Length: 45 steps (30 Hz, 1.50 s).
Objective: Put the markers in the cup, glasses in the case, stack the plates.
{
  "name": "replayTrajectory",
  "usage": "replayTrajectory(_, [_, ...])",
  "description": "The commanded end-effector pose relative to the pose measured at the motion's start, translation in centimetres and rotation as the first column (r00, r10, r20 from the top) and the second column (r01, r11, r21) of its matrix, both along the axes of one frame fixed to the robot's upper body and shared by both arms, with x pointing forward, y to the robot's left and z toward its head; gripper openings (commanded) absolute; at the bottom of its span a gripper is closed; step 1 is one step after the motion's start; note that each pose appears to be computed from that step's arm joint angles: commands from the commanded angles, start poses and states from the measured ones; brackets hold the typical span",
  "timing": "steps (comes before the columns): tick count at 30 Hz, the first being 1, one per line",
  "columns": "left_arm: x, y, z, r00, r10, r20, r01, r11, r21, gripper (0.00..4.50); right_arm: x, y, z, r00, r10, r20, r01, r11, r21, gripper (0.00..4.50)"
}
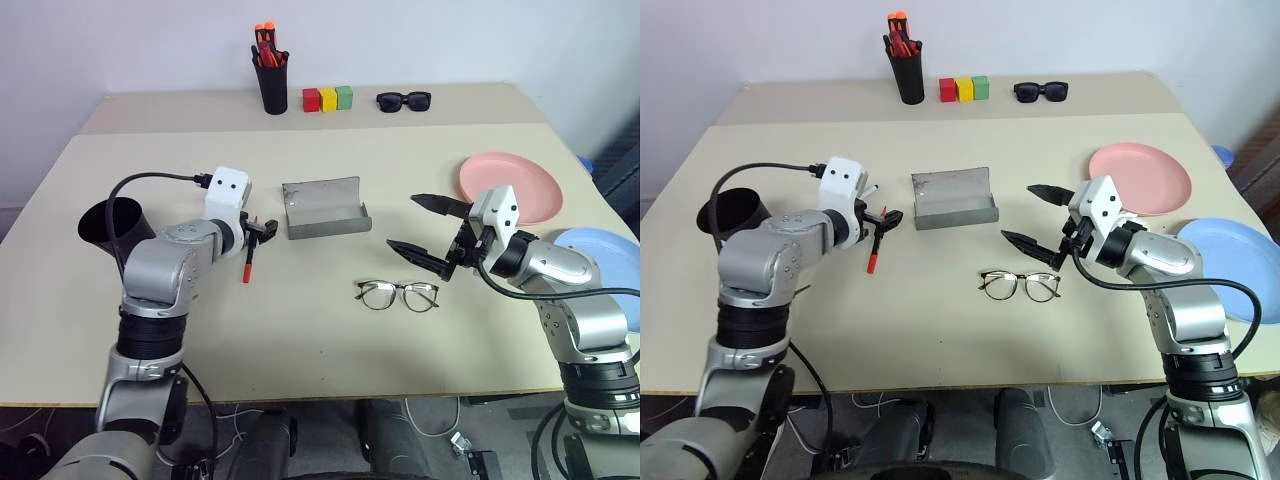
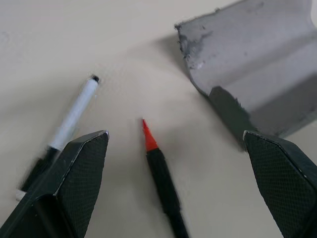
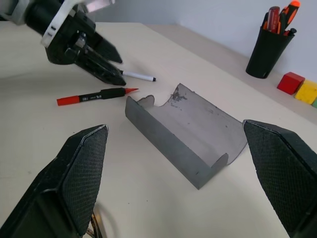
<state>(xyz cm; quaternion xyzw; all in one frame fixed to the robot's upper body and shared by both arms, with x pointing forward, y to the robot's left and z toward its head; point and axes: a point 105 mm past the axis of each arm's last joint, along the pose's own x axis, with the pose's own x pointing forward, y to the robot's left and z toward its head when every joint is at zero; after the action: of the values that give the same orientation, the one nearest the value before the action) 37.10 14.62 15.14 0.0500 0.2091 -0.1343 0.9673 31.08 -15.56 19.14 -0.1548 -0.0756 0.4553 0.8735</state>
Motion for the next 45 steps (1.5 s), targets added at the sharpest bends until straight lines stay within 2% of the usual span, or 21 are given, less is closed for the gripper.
replayTrajectory(1, [0.4,1.5,1.2,0.996,0.090,0.017,-0.089,0.995,-0.040,4.50,-0.4,0.3,1.1,0.999,0.011,0.050,-0.012,1.000,0.015,4.45])
replayTrajectory(4, [0.3,1.6,0.2,0.989,0.128,-0.067,-0.135,0.985,-0.108,4.50,-0.4,0.2,1.1,0.999,0.008,0.050,-0.009,1.000,0.014,4.45])
replayTrajectory(7, [0.2,1.9,-0.3,0.987,0.139,-0.082,-0.144,0.988,-0.060,4.50,-0.4,0.2,1.1,0.999,0.006,0.050,-0.007,1.000,0.014,4.45])
replayTrajectory(10, [0.0,1.8,-0.8,0.984,0.135,-0.115,-0.144,0.987,-0.074,4.50,-0.9,-0.1,1.0,0.999,0.013,0.042,-0.013,1.000,0.005,4.45])
replayTrajectory(14, [0.1,1.3,-1.3,0.982,0.115,-0.147,-0.127,0.989,-0.076,4.50,-2.7,-0.9,0.9,0.996,0.086,-0.009,-0.086,0.995,-0.043,4.45])
replayTrajectory(17, [0.1,0.7,-1.4,0.982,0.087,-0.166,-0.101,0.992,-0.079,4.50,-2.7,-1.5,1.2,0.997,0.074,-0.005,-0.074,0.996,-0.055,4.45])
replayTrajectory(21, [0.2,0.5,-1.9,0.979,0.067,-0.192,-0.073,0.997,-0.025,4.50,-3.1,-1.3,1.3,0.995,0.094,-0.013,-0.095,0.994,-0.048,4.45])
replayTrajectory(28, [1.1,0.2,-1.7,0.978,0.074,-0.196,-0.083,0.996,-0.037,4.50,-2.9,-1.1,1.1,0.997,0.074,-0.014,-0.074,0.997,-0.033,4.45])
replayTrajectory(30, [1.3,0.4,-2.1,0.976,0.085,-0.202,-0.094,0.995,-0.033,3.95,-2.9,-1.3,1.1,0.998,0.068,-0.016,-0.069,0.997,-0.035,4.50])
replayTrajectory(32, [1.4,0.4,-2.5,0.973,0.090,-0.211,-0.098,0.995,-0.031,3.20,-2.9,-1.4,1.1,0.998,0.063,-0.016,-0.063,0.997,-0.035,4.50])
replayTrajectory(38, [1.7,0.4,-2.7,0.976,0.098,-0.196,-0.107,0.994,-0.035,0.28,-3.0,-1.3,1.0,0.998,0.052,-0.017,-0.053,0.998,-0.036,4.50])
replayTrajectory(39, [1.6,0.4,-2.6,0.976,0.097,-0.196,-0.106,0.994,-0.035,0.03,-3.0,-1.3,1.0,0.998,0.052,-0.018,-0.052,0.998,-0.036,4.50])
replayTrajectory(45, [1.3,-0.9,-1.1,0.988,0.002,-0.152,-0.011,0.998,-0.056,0.03,-2.9,-1.4,0.9,0.999,0.046,-0.024,-0.047,0.998,-0.032,4.50])
